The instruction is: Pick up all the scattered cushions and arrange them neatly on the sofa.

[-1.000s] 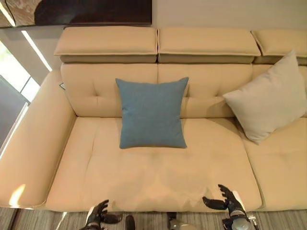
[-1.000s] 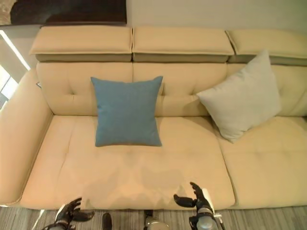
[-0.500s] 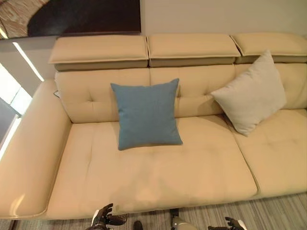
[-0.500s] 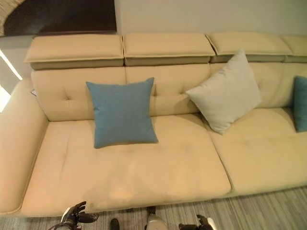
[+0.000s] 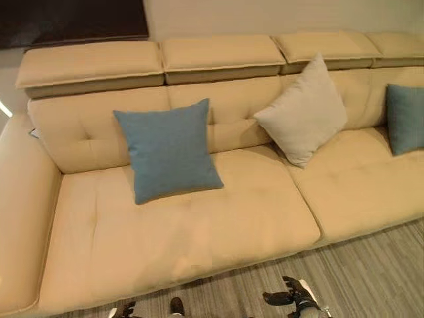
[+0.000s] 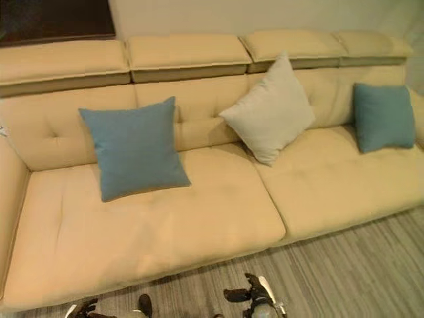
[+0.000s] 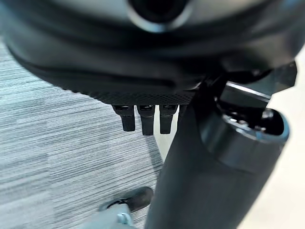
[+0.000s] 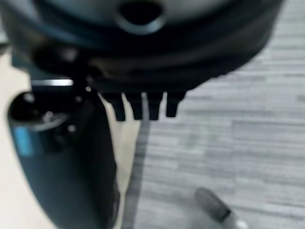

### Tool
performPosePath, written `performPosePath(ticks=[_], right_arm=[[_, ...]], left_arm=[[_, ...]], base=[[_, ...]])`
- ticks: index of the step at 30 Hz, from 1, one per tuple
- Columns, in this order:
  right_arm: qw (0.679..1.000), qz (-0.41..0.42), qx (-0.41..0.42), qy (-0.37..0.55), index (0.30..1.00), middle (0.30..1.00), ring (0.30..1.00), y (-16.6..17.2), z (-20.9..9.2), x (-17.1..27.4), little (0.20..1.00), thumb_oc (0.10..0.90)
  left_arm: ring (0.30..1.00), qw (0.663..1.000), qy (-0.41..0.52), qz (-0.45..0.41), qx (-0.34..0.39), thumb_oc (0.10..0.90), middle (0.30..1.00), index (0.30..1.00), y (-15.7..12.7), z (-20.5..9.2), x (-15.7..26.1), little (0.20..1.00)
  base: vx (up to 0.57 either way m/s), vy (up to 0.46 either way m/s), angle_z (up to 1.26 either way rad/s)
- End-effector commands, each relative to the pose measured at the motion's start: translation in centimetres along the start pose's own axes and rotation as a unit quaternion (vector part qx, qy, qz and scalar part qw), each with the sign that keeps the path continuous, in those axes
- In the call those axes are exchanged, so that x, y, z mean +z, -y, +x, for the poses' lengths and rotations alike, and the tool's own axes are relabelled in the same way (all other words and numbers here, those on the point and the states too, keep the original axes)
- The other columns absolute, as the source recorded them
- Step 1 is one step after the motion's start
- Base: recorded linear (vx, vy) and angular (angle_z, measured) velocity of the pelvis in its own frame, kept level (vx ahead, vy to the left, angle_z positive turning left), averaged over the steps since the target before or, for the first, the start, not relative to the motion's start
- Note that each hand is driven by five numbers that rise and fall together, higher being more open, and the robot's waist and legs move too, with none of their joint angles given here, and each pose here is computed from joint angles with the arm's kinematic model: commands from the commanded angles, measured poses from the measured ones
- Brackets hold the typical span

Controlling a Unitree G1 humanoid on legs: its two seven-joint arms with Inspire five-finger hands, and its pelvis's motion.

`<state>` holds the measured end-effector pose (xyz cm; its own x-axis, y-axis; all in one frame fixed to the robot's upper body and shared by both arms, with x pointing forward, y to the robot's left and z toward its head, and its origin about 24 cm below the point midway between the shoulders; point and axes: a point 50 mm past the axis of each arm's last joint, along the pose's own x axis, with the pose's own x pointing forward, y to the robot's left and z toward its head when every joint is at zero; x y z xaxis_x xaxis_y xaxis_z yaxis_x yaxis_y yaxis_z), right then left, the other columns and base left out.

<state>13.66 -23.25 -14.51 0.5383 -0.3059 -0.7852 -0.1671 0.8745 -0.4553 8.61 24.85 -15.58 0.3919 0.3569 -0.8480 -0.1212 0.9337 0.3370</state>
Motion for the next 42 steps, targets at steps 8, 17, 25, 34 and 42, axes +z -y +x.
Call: performPosePath(ticks=[8, 17, 25, 34, 42], right_arm=[[0.997, 0.014, -0.070, -0.039, 0.900, 0.900, 0.900, 3.5, 0.0, -2.1, 0.900, 0.800], [0.997, 0.003, -0.052, -0.055, 0.900, 0.900, 0.900, 2.2, -0.1, -2.5, 0.900, 0.800], [0.998, 0.001, -0.051, -0.047, 0.900, 0.900, 0.900, 2.1, 0.0, -2.0, 0.900, 0.800], [0.997, 0.014, -0.067, -0.044, 0.900, 0.900, 0.900, 2.9, 0.1, -1.9, 0.900, 0.800], [0.997, 0.001, -0.062, -0.052, 0.900, 0.900, 0.900, 2.2, 0.0, -2.2, 0.900, 0.800]], left_arm=[[0.900, 0.997, 0.064, 0.010, -0.036, 0.800, 0.900, 0.900, 2.4, 0.2, 3.9, 0.900], [0.900, 0.994, 0.071, 0.078, -0.024, 0.800, 0.900, 0.900, 1.6, 0.6, 4.8, 0.900], [0.900, 0.994, 0.044, 0.095, -0.016, 0.800, 0.900, 0.900, 0.9, 0.6, 3.4, 0.900], [0.900, 0.994, 0.071, 0.071, -0.035, 0.800, 0.900, 0.900, 2.8, 0.4, 4.8, 0.900], [0.900, 0.993, 0.072, 0.082, -0.038, 0.800, 0.900, 0.900, 3.2, 0.3, 4.9, 0.900]], base=[[-0.15, 0.011, -0.64], [-0.11, 0.089, -0.71], [-0.03, -0.069, -0.74], [0.08, -0.152, -0.21], [0.18, -0.071, -0.19]])
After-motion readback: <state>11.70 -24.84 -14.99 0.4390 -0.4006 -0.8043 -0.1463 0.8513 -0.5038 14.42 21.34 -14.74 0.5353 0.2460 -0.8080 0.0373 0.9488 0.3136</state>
